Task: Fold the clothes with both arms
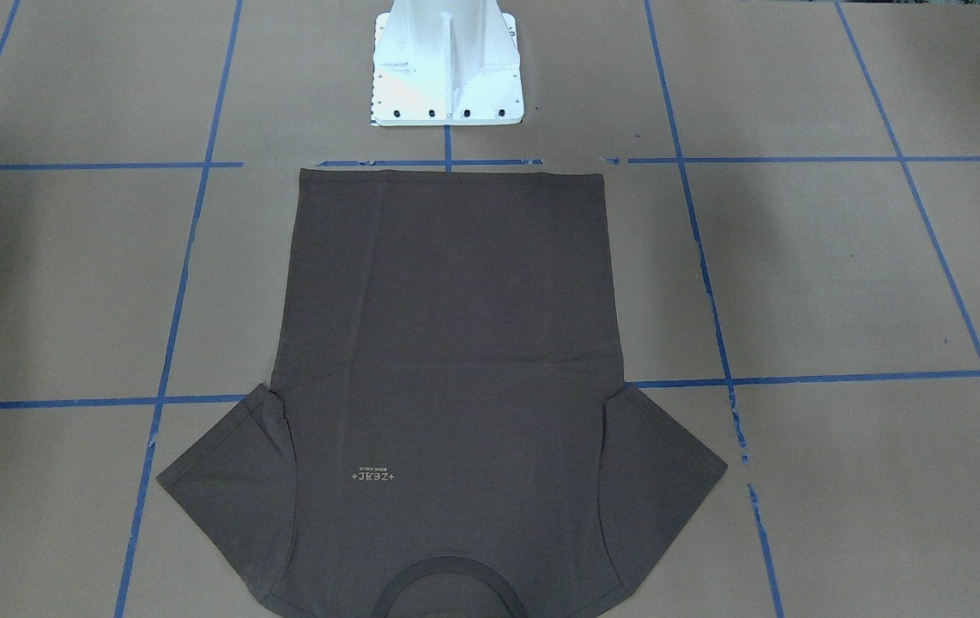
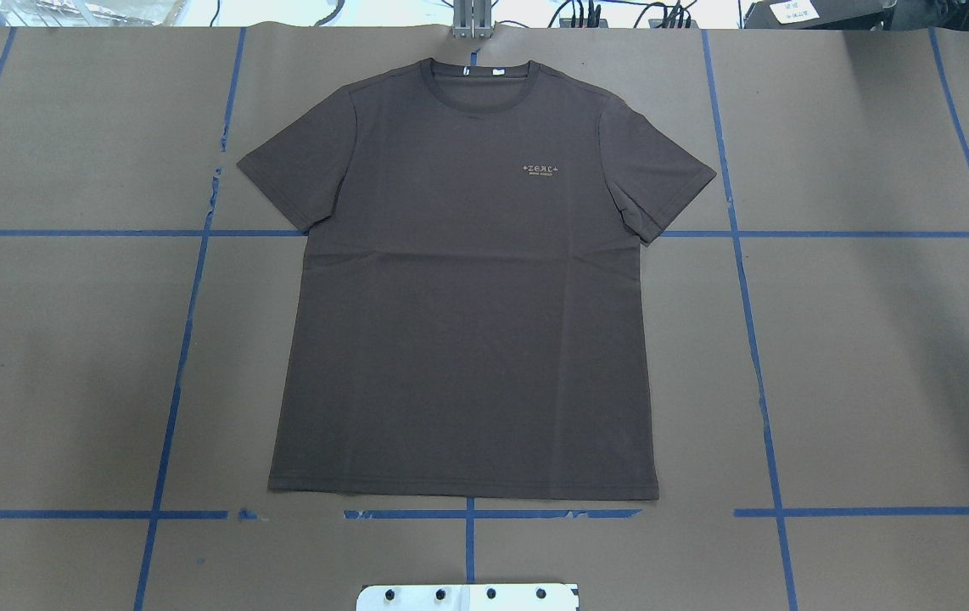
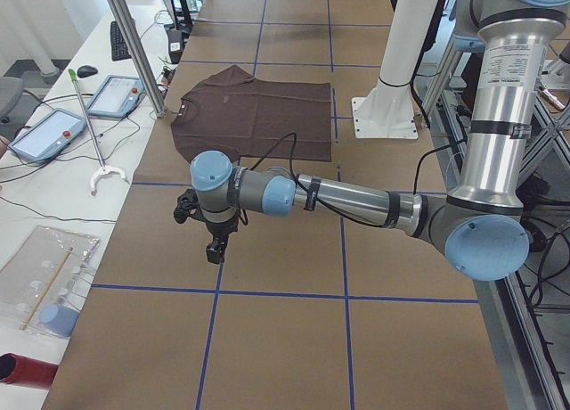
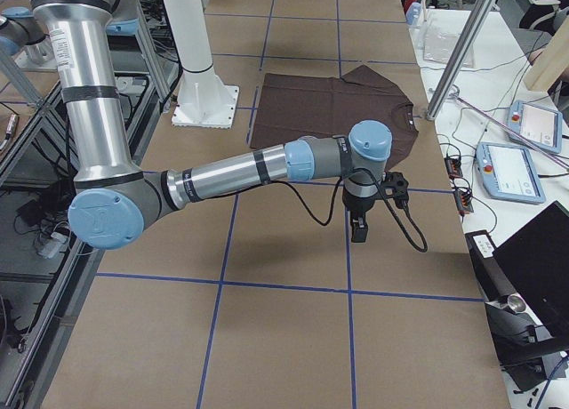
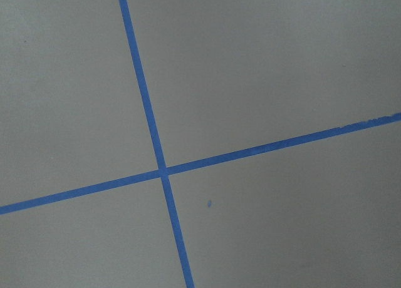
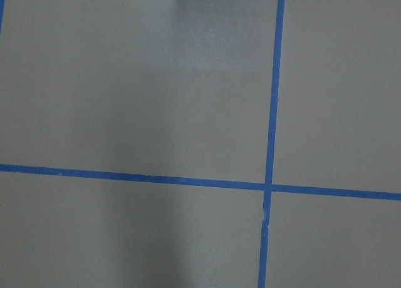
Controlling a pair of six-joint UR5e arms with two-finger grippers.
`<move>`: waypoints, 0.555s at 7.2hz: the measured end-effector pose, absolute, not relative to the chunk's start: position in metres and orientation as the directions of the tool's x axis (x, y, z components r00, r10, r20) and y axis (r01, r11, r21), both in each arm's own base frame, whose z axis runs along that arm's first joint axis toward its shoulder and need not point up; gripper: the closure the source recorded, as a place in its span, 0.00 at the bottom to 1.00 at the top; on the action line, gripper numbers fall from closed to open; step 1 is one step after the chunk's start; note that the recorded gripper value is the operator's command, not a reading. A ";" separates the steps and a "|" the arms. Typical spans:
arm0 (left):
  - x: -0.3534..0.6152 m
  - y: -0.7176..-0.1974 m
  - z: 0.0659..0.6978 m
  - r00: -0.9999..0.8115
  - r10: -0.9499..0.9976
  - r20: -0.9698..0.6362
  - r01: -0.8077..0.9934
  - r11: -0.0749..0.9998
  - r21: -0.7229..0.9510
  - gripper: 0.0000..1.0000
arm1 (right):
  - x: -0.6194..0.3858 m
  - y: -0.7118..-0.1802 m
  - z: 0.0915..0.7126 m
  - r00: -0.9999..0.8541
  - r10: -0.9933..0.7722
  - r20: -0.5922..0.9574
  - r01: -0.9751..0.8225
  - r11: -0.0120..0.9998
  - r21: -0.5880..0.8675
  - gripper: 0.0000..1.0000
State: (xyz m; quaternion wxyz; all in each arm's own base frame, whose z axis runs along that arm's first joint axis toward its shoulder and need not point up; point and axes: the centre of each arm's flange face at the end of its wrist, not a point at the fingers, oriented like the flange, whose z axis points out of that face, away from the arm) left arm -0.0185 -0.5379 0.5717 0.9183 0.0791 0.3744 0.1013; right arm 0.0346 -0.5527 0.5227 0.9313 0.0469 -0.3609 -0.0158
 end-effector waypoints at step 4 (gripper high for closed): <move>-0.019 -0.533 0.556 0.697 0.263 -0.667 -0.124 0.960 0.250 0.00 | 0.035 -0.532 0.518 0.736 -0.067 0.673 -0.011 0.994 0.112 0.00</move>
